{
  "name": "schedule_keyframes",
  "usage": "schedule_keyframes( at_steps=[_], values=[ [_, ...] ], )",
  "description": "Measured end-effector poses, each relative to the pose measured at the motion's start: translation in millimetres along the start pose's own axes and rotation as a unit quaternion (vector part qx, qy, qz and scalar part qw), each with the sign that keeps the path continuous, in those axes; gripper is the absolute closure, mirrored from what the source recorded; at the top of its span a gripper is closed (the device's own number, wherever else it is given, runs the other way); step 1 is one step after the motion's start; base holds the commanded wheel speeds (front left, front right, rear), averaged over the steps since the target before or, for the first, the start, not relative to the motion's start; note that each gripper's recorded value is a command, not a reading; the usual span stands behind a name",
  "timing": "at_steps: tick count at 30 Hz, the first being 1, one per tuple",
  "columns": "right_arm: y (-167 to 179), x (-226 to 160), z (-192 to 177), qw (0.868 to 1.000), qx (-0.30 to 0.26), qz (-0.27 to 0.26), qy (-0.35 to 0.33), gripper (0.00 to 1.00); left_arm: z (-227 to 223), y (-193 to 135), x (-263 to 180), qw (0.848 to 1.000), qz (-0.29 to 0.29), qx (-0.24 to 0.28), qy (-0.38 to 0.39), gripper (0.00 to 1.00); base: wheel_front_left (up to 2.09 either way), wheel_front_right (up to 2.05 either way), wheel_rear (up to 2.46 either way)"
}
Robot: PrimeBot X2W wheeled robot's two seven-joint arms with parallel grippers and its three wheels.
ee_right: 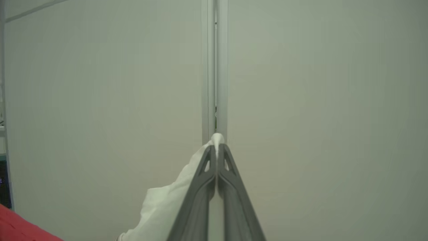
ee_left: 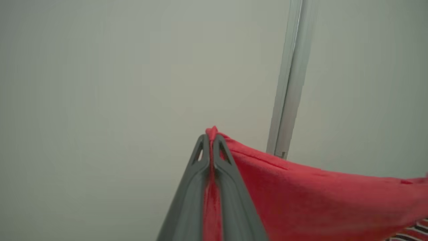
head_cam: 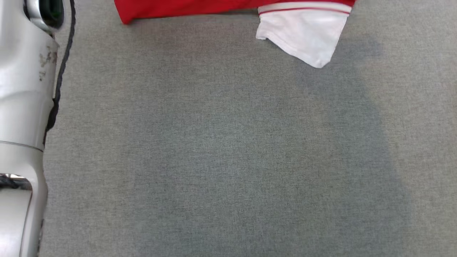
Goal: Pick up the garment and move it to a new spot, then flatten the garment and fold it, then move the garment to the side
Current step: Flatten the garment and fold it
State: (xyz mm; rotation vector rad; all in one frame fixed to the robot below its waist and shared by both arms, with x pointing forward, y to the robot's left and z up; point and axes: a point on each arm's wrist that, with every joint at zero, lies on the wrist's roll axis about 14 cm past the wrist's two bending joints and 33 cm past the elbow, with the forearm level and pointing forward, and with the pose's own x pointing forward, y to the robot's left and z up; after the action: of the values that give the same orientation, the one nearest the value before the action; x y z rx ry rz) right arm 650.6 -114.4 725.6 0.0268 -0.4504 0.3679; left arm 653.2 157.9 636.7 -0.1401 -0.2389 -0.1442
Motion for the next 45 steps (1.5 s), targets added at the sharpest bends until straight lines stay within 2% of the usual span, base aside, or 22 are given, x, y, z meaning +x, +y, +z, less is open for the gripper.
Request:
schedule_keyframes(
  at_steps=[4,8,11,15,21,25,29,36,41,45],
  values=[
    [14.7,-11.0,-57.9,0.997,0.018,0.007,0.075,1.0,-55.7,5.7,-10.5,0.997,0.012,-0.008,0.071,1.0,0.0,0.0,0.0],
    [22.8,-41.8,-118.5,0.987,0.048,-0.001,0.151,1.0,-114.0,14.8,-37.7,0.988,0.032,-0.027,0.146,1.0,0.0,0.0,0.0],
    [28.7,-60.4,-143.0,0.981,0.069,-0.006,0.181,1.0,-140.0,16.8,-55.4,0.982,0.042,-0.043,0.179,1.0,0.0,0.0,0.0],
    [34.2,-83.7,-160.6,0.974,0.085,-0.009,0.208,1.0,-152.0,22.3,-71.5,0.978,0.052,-0.053,0.193,1.0,0.0,0.0,0.0],
    [39.2,-125.4,-162.3,0.967,0.141,-0.029,0.208,1.0,-163.1,17.8,-109.2,0.972,0.067,-0.091,0.206,1.0,0.0,0.0,0.0],
    [52.5,-188.8,-178.4,0.953,0.178,-0.048,0.24,1.0,-173.5,16.2,-151.7,0.965,0.082,-0.117,0.22,1.0,0.0,0.0,0.0],
    [66.2,-240.0,-175.6,0.944,0.204,-0.061,0.251,1.0,-177.3,20.3,-196.3,0.96,0.102,-0.132,0.225,1.0,0.0,0.0,0.0],
    [86.5,-322.1,-160.1,0.929,0.229,-0.075,0.281,1.0,-166.8,24.3,-262.3,0.964,0.101,-0.102,0.226,1.0,0.0,0.0,0.0],
    [92.9,-355.5,-138.9,0.921,0.231,-0.076,0.305,1.0,-152.1,26.1,-297.7,0.965,0.105,-0.088,0.223,1.0,0.0,0.0,0.0],
    [103.5,-384.2,-118.2,0.908,0.236,-0.079,0.337,1.0,-133.6,24.3,-329.8,0.961,0.113,-0.08,0.238,1.0,0.0,0.0,0.0]
  ],
)
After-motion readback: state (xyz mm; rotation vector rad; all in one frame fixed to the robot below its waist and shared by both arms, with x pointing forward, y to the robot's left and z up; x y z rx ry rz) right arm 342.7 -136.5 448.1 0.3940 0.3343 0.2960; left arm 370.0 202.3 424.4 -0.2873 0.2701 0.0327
